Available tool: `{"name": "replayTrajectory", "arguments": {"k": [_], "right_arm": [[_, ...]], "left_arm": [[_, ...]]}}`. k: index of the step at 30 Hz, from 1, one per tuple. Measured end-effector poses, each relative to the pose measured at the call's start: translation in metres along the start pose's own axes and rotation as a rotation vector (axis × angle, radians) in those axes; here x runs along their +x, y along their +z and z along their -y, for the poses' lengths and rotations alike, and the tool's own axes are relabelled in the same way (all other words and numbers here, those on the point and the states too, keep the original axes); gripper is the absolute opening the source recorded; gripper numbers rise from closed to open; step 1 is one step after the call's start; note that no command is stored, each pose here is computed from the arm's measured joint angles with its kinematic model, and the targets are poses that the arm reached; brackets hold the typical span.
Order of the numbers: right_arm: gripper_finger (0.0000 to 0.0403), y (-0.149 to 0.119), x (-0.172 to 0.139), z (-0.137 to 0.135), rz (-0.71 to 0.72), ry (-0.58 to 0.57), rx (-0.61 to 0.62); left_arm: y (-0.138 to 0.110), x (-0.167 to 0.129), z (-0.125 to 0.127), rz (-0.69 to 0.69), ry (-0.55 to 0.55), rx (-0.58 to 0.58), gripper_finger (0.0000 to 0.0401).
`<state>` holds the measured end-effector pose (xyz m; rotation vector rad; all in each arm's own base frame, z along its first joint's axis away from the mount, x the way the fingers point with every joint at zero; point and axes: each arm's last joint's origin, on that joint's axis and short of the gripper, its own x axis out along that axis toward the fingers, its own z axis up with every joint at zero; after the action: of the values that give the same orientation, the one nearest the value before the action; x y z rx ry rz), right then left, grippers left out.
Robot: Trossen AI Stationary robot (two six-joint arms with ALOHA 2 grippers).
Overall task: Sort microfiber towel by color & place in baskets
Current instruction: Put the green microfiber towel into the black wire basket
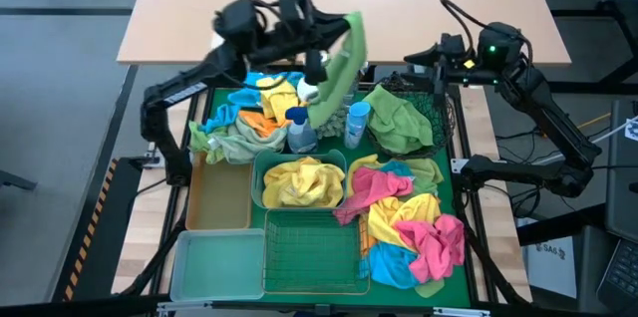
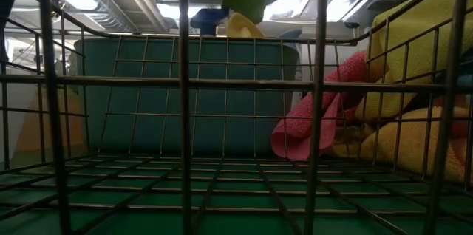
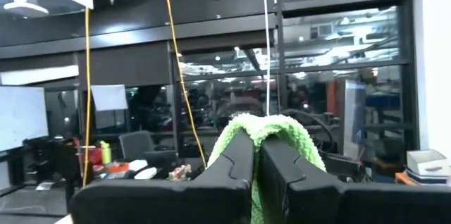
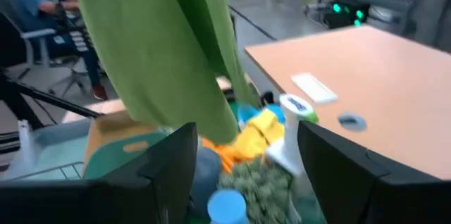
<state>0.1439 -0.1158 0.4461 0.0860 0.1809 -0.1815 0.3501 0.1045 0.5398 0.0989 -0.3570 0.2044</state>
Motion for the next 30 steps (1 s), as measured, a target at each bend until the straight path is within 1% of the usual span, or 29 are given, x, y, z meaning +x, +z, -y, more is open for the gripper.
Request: {"name": "replayTrajectory", "arguments": {"k": [7, 10, 15, 18, 21, 24, 27, 30], "right_arm": [[0.0246, 0.007, 0.027, -0.010, 0.059, 0.114, -0.063], [0.0246, 0.009, 0.043, -0.016, 0.088, 0.127, -0.090], [0.0246, 0.012, 0.063, -0.025, 0.133, 0.101, -0.165], [0.0246, 0.012, 0.072, -0.031, 0.145, 0.122, -0.200], [0.0246, 0.011, 0.080, -0.037, 0.154, 0.148, -0.209], [0.0243, 0.010, 0.086, -0.040, 0.149, 0.142, -0.208], [0.0217, 0.009, 0.090, -0.041, 0.140, 0.122, -0.206], [0.0160, 0.010, 0.090, -0.041, 0.152, 0.117, -0.211]], "left_arm": [[-0.037, 0.021, 0.001, -0.062, -0.009, -0.007, 0.0000], [-0.047, 0.026, 0.002, -0.082, -0.031, -0.010, 0.0000], [-0.051, 0.026, 0.005, -0.111, -0.075, -0.018, 0.0000], [-0.051, 0.026, 0.008, -0.118, -0.099, -0.022, 0.0000], [-0.052, 0.026, 0.009, -0.120, -0.103, -0.022, 0.0000], [-0.052, 0.026, 0.011, -0.129, -0.109, -0.025, 0.0000], [-0.054, 0.026, 0.012, -0.140, -0.110, -0.027, 0.0000], [-0.054, 0.026, 0.012, -0.142, -0.105, -0.027, 0.0008]]}}
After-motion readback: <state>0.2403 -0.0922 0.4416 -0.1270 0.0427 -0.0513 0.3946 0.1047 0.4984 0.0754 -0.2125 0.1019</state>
